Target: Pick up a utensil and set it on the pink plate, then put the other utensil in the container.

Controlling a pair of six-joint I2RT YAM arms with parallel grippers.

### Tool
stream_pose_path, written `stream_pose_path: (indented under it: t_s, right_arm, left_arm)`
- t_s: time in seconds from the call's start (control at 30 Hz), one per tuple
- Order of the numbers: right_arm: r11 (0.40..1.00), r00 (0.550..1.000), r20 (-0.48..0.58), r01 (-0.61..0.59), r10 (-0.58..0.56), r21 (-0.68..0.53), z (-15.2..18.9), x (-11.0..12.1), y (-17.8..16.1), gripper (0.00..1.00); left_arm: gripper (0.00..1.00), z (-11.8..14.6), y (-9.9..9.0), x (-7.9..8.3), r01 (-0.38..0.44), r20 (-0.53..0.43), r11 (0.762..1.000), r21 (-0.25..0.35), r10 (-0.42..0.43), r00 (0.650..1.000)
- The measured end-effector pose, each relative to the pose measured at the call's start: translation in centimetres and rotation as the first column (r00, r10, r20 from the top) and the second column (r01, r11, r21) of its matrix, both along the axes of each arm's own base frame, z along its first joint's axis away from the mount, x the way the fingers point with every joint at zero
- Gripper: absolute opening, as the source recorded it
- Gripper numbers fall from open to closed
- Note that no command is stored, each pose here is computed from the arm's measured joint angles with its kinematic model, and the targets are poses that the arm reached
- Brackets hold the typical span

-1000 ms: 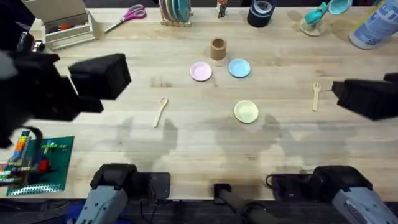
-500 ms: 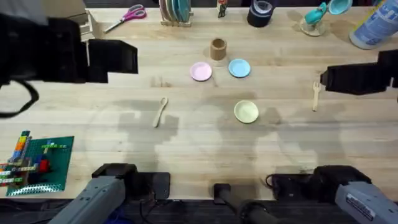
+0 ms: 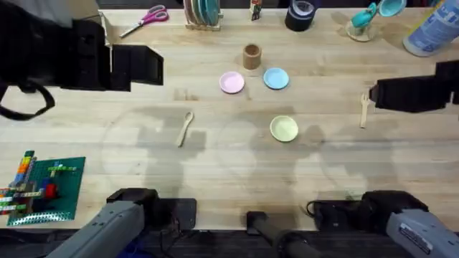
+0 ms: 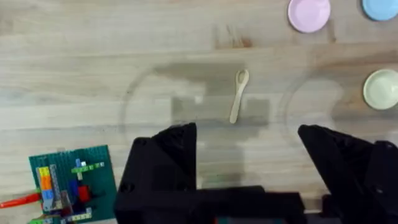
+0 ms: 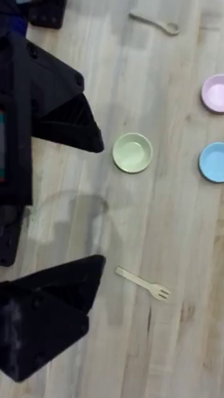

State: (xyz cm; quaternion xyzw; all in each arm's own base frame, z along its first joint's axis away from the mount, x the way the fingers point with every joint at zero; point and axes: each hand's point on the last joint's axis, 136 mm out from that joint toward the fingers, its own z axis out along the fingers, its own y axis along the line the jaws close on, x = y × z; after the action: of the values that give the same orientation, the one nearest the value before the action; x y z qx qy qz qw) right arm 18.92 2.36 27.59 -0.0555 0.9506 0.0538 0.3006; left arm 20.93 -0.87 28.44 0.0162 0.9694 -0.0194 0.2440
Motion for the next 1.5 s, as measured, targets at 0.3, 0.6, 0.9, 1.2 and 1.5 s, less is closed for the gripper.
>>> stream_pose_path:
  t_s: [0.3, 0.6, 0.9, 1.2, 1.5]
  right_arm:
    - [1.000, 1.000, -0.005, -0.001, 0.001, 0.000, -0.1, -0.1, 0.0, 0.998]
    - [1.000, 1.000, -0.005, -0.001, 0.001, 0.000, -0.1, -0.1, 0.0, 0.998]
    - [1.000, 1.000, -0.005, -0.001, 0.001, 0.000, -0.1, -0.1, 0.0, 0.998]
    - [1.000, 1.000, -0.006, -0.001, 0.001, 0.000, -0.1, -0.1, 0.0, 0.997]
    - [1.000, 1.000, -0.004, -0.003, 0.003, -0.002, -0.1, -0.1, 0.0, 0.998]
  left_arm:
    - [0.995, -1.9, -0.2, -0.5, 0.011, -0.134, 1.000, -0.006, -0.012, 0.991]
    - [0.995, -5.6, -1.2, 1.0, 0.062, -0.143, 0.998, -0.008, -0.062, 0.988]
    - [0.995, -10.6, -3.1, 1.4, 0.130, -0.172, 0.991, -0.036, -0.134, 0.976]
    - [0.995, -13.3, -3.8, 2.0, 0.138, -0.226, 0.989, -0.055, -0.147, 0.963]
    - [0.995, -19.3, -6.0, 3.5, 0.124, -0.301, 0.991, -0.047, -0.133, 0.944]
